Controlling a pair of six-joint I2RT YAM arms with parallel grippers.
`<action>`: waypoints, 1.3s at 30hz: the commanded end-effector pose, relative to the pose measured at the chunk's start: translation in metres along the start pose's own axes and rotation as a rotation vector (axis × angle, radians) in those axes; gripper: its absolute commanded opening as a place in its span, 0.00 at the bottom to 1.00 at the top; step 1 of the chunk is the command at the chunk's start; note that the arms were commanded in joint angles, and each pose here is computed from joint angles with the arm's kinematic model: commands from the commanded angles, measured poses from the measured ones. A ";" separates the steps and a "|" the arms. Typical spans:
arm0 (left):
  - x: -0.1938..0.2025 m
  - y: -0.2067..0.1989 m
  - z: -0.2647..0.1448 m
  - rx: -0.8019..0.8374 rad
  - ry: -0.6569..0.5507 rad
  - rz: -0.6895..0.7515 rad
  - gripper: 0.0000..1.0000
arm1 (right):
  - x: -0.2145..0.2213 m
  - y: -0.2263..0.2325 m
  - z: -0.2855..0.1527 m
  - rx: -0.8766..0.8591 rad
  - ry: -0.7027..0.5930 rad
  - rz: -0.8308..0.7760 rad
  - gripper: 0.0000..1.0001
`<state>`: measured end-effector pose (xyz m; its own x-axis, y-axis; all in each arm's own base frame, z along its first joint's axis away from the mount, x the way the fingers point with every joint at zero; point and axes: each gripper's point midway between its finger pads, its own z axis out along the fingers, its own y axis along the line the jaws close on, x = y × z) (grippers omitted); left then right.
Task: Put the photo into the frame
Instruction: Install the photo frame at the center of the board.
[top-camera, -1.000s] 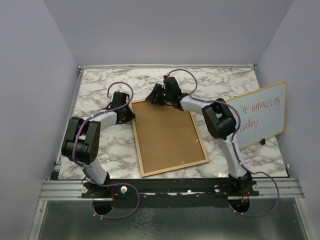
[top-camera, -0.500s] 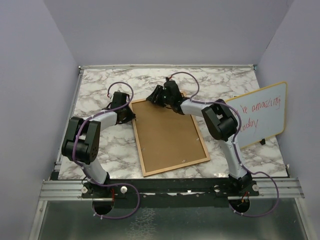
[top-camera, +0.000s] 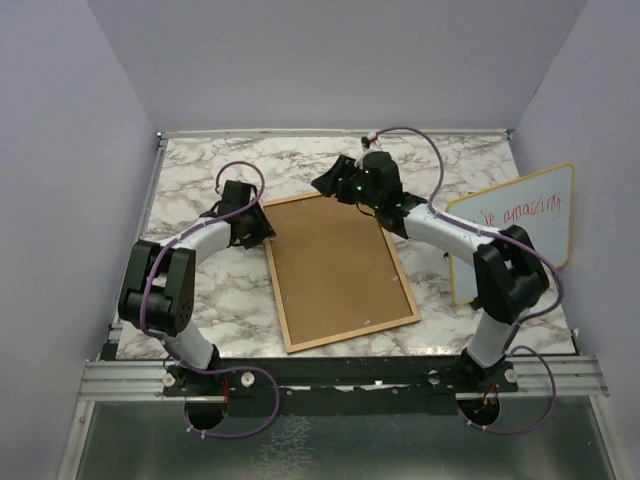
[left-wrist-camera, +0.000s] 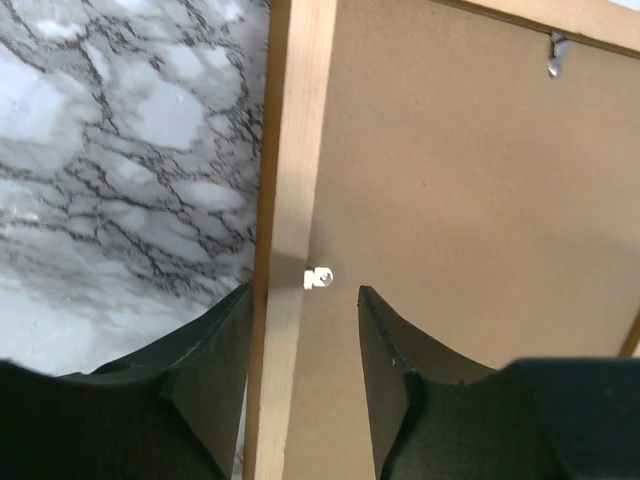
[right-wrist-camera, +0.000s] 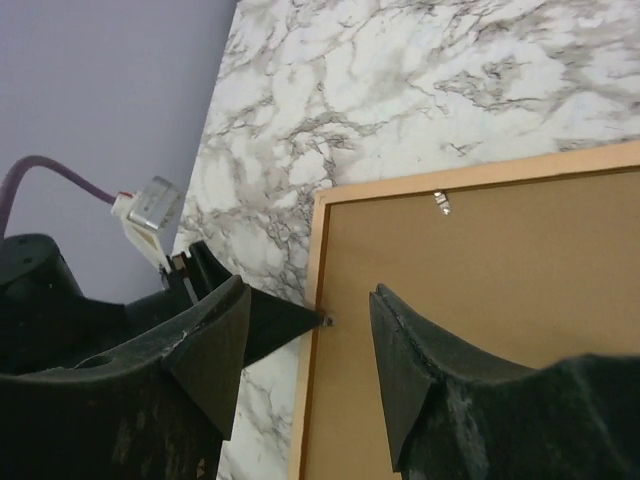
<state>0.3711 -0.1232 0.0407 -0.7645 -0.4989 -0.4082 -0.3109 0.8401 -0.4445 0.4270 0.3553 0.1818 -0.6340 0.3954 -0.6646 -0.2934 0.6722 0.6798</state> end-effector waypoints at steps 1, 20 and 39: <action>0.010 -0.002 -0.029 0.029 0.029 0.048 0.51 | 0.027 -0.051 -0.048 0.225 0.078 -0.105 0.57; 0.097 0.022 -0.054 0.127 0.201 0.032 0.52 | 0.190 -0.087 -0.199 0.205 0.643 -0.065 0.52; 0.103 0.043 -0.048 0.057 0.177 0.022 0.35 | 0.251 -0.114 -0.238 0.300 0.851 -0.031 0.37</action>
<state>0.2636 -0.1365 0.0273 -0.8541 -0.4359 -0.2837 -0.2411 0.8152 -0.5266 0.1559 0.2483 0.0314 -0.9649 -0.0969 -0.2441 -0.2168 0.8182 0.5325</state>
